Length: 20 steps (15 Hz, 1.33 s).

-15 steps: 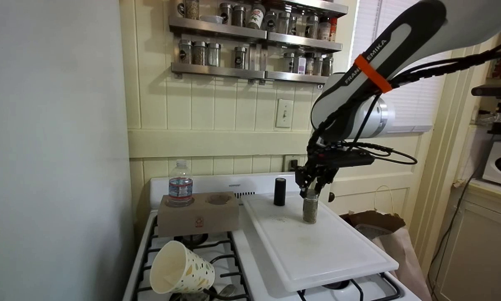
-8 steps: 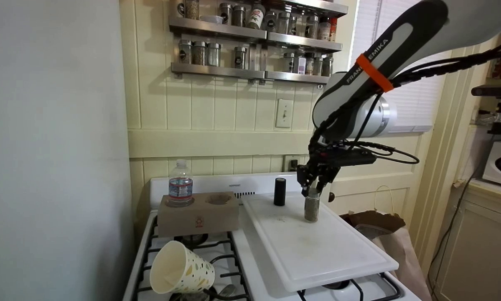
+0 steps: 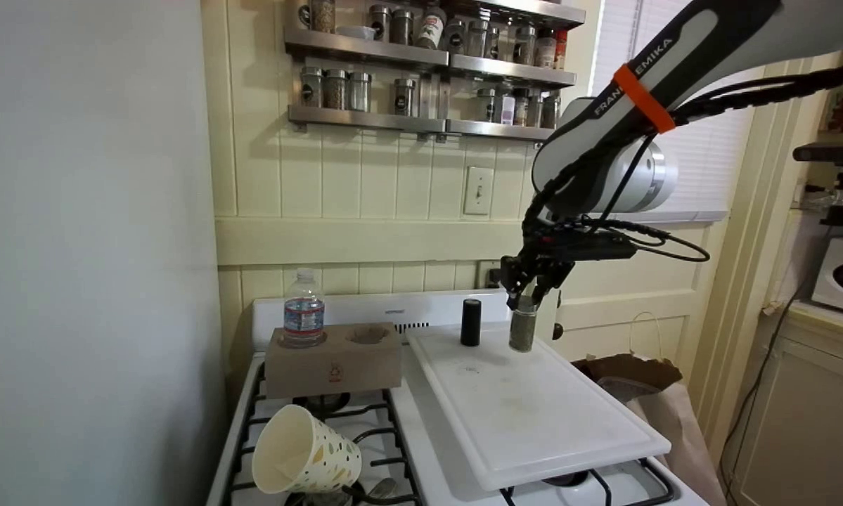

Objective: Uncover the silver lid of the salt cellar

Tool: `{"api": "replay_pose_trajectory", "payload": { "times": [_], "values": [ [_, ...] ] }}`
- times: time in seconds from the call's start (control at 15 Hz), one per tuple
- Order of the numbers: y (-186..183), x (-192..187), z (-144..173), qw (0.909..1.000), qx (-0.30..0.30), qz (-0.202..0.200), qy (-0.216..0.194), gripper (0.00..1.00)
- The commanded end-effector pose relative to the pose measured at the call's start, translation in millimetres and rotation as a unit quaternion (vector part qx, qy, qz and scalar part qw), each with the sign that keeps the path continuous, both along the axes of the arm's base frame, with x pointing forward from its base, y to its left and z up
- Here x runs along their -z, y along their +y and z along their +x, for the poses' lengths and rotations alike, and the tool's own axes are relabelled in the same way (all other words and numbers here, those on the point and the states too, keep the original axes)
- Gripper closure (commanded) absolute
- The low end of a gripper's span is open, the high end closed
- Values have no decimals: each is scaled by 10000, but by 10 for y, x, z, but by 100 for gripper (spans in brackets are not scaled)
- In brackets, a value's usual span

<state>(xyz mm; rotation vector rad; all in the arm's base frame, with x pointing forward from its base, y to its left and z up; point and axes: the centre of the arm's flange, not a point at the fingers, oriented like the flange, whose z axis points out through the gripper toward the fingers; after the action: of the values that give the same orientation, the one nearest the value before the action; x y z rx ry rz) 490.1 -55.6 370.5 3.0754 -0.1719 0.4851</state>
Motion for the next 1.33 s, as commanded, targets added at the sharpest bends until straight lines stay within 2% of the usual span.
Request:
{"api": "replay_pose_trajectory", "payload": {
  "times": [0.0,0.4,0.53,0.6,0.67,0.73,0.8,0.87,0.93,1.0,1.07,1.13,1.2,1.27],
  "values": [
    [58,-91,-37,9997,-209,118,-95,75],
    [132,-17,-12,9979,-611,196,69,75],
    [135,-25,-13,9981,-577,216,-2,75],
    [123,-43,-8,9980,-561,286,-67,75],
    [145,-31,-8,9959,-694,579,68,75],
    [91,3,-13,9985,-535,47,127,75],
    [128,-60,-25,9941,-697,829,43,75],
    [89,-9,-29,9982,-524,227,177,75],
    [98,-15,-27,9966,-630,474,222,75],
    [93,18,-22,9968,-537,513,287,75],
    [71,53,-38,9974,-517,296,404,75],
    [102,55,-50,9948,-605,695,421,75],
    [87,103,-63,9965,-520,397,525,75],
    [110,103,-71,9949,-626,569,543,75]
  ]
}}
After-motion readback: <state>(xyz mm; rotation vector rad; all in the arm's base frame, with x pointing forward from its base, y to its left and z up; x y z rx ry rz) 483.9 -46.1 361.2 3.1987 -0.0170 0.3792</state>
